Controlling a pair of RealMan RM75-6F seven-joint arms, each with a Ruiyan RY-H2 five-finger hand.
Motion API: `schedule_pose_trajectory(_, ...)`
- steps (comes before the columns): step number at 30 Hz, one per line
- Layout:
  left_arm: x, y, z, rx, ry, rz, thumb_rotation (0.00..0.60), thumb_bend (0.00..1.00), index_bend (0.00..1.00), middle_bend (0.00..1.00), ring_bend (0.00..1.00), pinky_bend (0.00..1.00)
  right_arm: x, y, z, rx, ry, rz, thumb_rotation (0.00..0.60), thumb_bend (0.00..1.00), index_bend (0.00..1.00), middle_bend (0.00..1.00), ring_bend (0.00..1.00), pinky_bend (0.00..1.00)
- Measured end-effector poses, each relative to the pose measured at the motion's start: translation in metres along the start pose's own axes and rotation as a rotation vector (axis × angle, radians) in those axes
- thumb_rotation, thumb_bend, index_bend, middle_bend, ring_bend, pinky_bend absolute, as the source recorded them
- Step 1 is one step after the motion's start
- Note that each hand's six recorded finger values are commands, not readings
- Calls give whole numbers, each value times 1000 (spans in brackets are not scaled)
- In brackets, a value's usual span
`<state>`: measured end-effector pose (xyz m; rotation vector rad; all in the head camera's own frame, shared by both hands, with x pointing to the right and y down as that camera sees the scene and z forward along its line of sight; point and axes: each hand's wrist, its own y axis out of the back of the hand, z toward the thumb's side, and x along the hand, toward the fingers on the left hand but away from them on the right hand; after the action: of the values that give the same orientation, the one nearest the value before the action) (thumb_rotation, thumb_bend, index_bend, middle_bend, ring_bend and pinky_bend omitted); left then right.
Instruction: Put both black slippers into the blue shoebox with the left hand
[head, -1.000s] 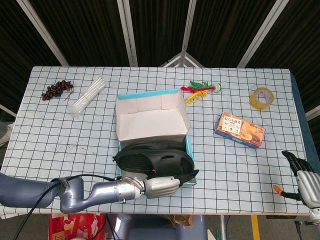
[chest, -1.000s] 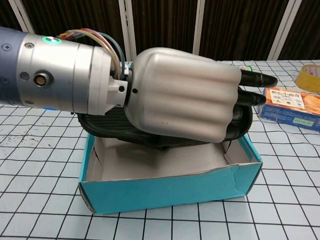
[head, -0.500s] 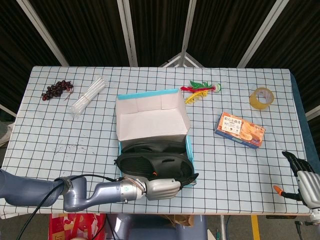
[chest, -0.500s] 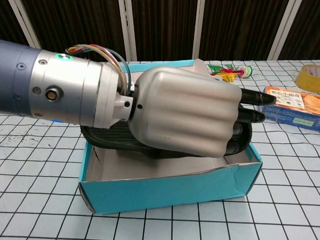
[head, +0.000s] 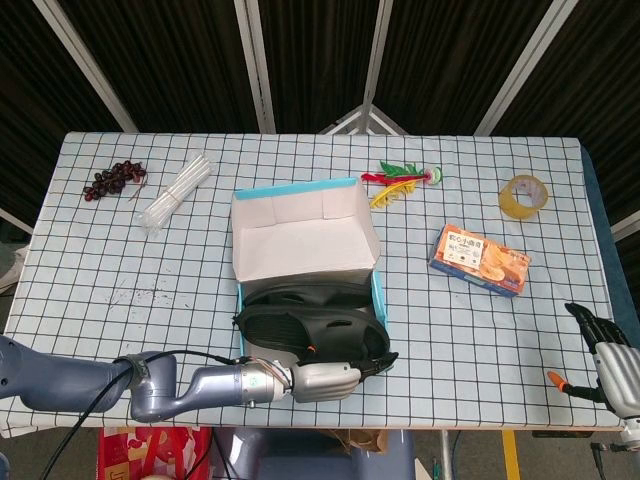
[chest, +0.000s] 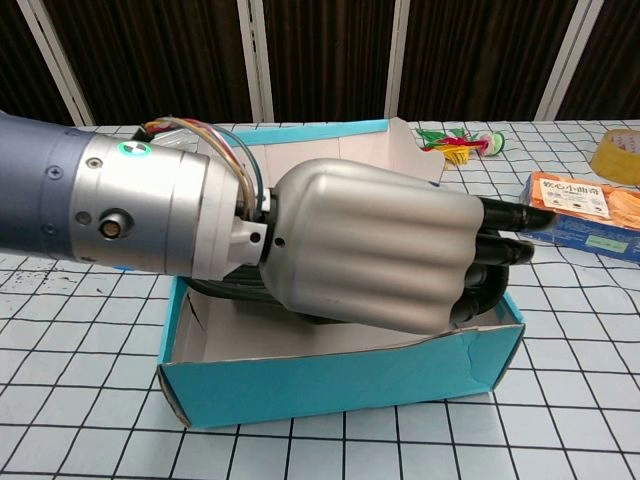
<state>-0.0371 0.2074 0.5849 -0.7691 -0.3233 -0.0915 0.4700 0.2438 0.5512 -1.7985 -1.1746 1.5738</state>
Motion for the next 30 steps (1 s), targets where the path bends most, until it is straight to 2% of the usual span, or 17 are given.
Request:
schedule_pose_trajectory(17, 7, -9, 6, -74, -7, -37, 600, 523, 742, 616, 104, 39, 0, 0, 0, 1, -2, -1, 600, 221, 72, 104, 151, 107)
schedule_pose_trajectory(30, 12, -14, 21, -130, -47, -55, 600, 523, 742, 616, 104, 39, 0, 0, -1, 2, -4, -2, 600, 221, 72, 104, 151, 106)
